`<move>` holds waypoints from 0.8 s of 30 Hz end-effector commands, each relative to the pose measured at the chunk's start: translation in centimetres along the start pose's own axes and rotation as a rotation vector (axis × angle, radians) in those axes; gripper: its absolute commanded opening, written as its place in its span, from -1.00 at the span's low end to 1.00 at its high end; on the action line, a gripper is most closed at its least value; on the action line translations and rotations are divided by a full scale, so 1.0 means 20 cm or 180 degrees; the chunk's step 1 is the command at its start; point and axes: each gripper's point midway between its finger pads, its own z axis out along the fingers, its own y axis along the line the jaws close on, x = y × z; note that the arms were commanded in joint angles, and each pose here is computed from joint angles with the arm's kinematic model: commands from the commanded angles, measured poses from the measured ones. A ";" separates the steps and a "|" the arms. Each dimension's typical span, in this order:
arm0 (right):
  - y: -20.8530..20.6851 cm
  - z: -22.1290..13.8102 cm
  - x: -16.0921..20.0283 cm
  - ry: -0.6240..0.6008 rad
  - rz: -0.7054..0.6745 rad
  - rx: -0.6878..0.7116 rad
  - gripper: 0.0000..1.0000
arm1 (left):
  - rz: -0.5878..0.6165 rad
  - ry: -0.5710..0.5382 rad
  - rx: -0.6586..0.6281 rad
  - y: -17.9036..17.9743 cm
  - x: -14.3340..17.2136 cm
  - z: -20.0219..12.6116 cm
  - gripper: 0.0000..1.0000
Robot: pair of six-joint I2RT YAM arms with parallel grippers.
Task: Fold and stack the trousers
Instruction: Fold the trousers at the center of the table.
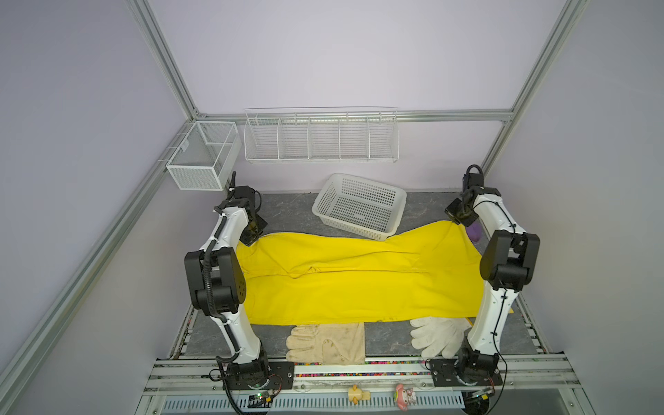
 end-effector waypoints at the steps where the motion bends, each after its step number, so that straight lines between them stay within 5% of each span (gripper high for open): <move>1: 0.11 -0.13 -0.07 -0.0137 -0.0041 -0.0590 -0.87 | 0.0082 -0.0135 -0.0039 0.04 -0.02 -0.10 -1.00; 6: 0.07 -0.30 -0.09 -0.0082 0.0128 -0.1088 -0.87 | 0.0073 -0.0264 0.0055 0.06 -0.01 -0.21 -1.00; 24: -0.12 -0.67 -0.13 -0.0655 -0.0033 -0.1373 -0.87 | -0.0144 -0.0632 0.0289 0.20 0.03 -0.39 -1.00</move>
